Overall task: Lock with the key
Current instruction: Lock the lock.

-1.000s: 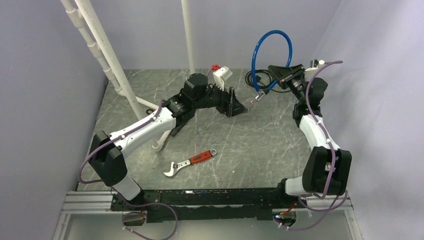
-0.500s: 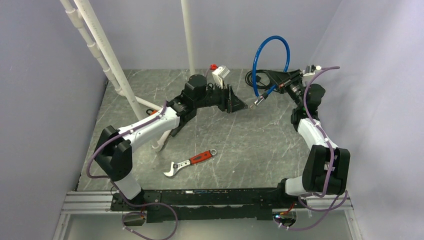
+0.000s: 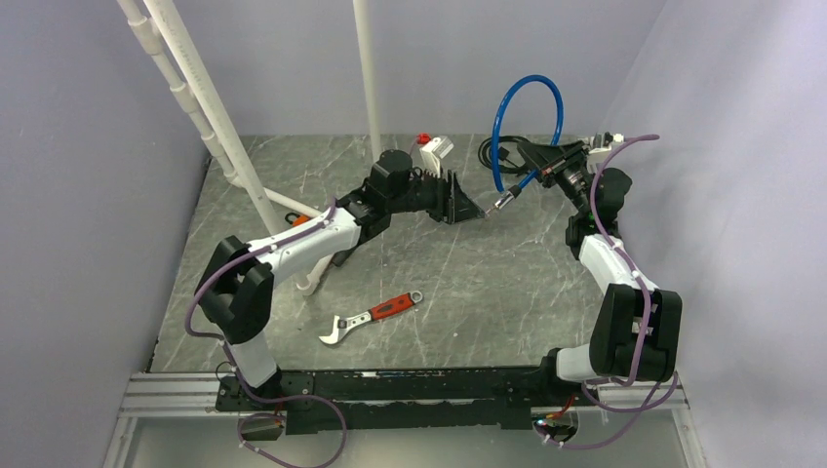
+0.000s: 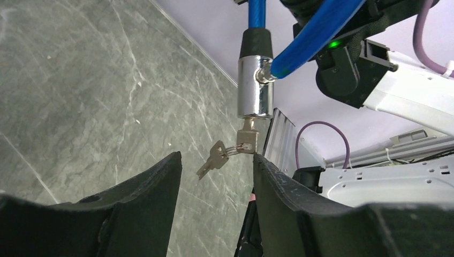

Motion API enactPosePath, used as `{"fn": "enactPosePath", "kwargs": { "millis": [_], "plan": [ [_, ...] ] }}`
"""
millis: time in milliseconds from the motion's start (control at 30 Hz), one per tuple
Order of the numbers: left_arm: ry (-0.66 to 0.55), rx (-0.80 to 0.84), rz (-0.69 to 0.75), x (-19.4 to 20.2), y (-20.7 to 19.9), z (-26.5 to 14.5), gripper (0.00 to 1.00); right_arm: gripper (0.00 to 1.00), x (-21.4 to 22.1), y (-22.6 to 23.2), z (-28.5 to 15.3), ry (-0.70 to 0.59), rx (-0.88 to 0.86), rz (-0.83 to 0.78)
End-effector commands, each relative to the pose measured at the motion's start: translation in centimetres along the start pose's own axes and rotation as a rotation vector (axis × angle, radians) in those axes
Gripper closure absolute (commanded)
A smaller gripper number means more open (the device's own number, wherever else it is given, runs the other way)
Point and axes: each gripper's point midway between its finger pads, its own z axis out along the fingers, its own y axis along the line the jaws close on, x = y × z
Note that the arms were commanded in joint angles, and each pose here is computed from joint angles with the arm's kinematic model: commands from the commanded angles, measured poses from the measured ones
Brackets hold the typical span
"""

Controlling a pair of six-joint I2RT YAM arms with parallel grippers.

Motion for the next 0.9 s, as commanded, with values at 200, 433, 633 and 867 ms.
{"fn": "enactPosePath", "kwargs": {
  "millis": [200,433,633,867],
  "plan": [
    [-0.019,0.094,0.037,-1.5,-2.7,0.9,0.45,1.00,-0.1,4.3,-0.2,-0.023,-0.127,-0.065],
    [-0.042,0.149,0.069,-1.5,-4.3,0.0,0.44,1.00,-0.1,4.2,-0.2,-0.025,-0.127,-0.071],
    [-0.045,0.140,0.092,-1.6,-4.2,-0.2,0.48,1.00,-0.1,4.0,-0.1,-0.024,-0.123,-0.071],
    [-0.007,0.147,0.019,-1.0,-3.9,0.5,0.54,1.00,-0.2,4.2,-0.1,-0.026,-0.129,-0.075]
  ]
}}
